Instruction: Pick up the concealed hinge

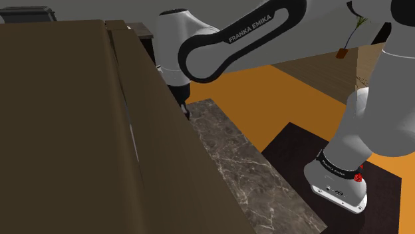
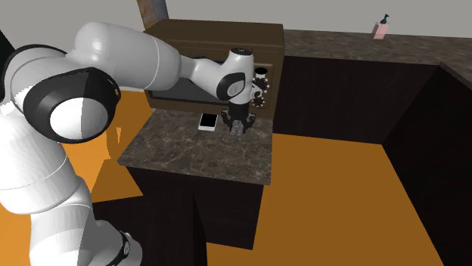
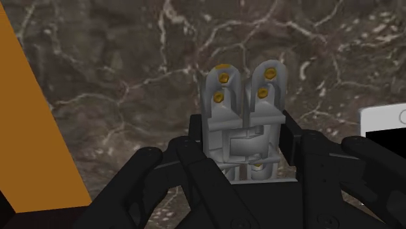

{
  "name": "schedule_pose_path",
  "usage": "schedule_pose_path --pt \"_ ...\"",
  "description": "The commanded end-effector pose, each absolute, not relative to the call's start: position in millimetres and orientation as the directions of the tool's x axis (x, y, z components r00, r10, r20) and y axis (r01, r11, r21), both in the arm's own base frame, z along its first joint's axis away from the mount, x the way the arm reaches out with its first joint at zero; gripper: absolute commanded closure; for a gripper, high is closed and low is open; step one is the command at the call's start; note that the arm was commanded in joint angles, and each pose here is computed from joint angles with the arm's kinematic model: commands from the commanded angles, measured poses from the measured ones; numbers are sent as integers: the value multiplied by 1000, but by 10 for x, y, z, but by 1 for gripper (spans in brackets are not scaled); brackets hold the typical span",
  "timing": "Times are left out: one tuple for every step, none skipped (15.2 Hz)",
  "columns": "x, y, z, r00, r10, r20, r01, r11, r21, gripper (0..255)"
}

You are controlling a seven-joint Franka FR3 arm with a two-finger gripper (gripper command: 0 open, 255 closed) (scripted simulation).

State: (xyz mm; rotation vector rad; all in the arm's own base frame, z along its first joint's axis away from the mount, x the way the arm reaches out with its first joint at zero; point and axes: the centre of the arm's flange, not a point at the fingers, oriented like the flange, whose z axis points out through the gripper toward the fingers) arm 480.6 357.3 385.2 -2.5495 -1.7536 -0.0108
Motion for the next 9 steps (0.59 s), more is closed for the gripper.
schedule_pose_path --pt "4798 3574 3965 358 933 32 933 -357 -35 255" --pt "4798 3574 4018 358 933 32 933 -357 -35 255" --pt "4798 3574 4071 358 933 32 933 -357 -35 255" --pt "4798 3574 4123 358 933 32 933 -357 -35 255" --pt "4798 3574 4176 358 933 32 933 -357 -35 255" --pt "4798 3574 4229 358 933 32 933 -357 -35 255" --pt "4798 3574 4282 358 933 32 933 -357 -35 255" --pt "4798 3574 4290 358 933 32 933 -357 -35 255" --pt "4798 3574 4290 358 933 32 933 -357 -35 255"
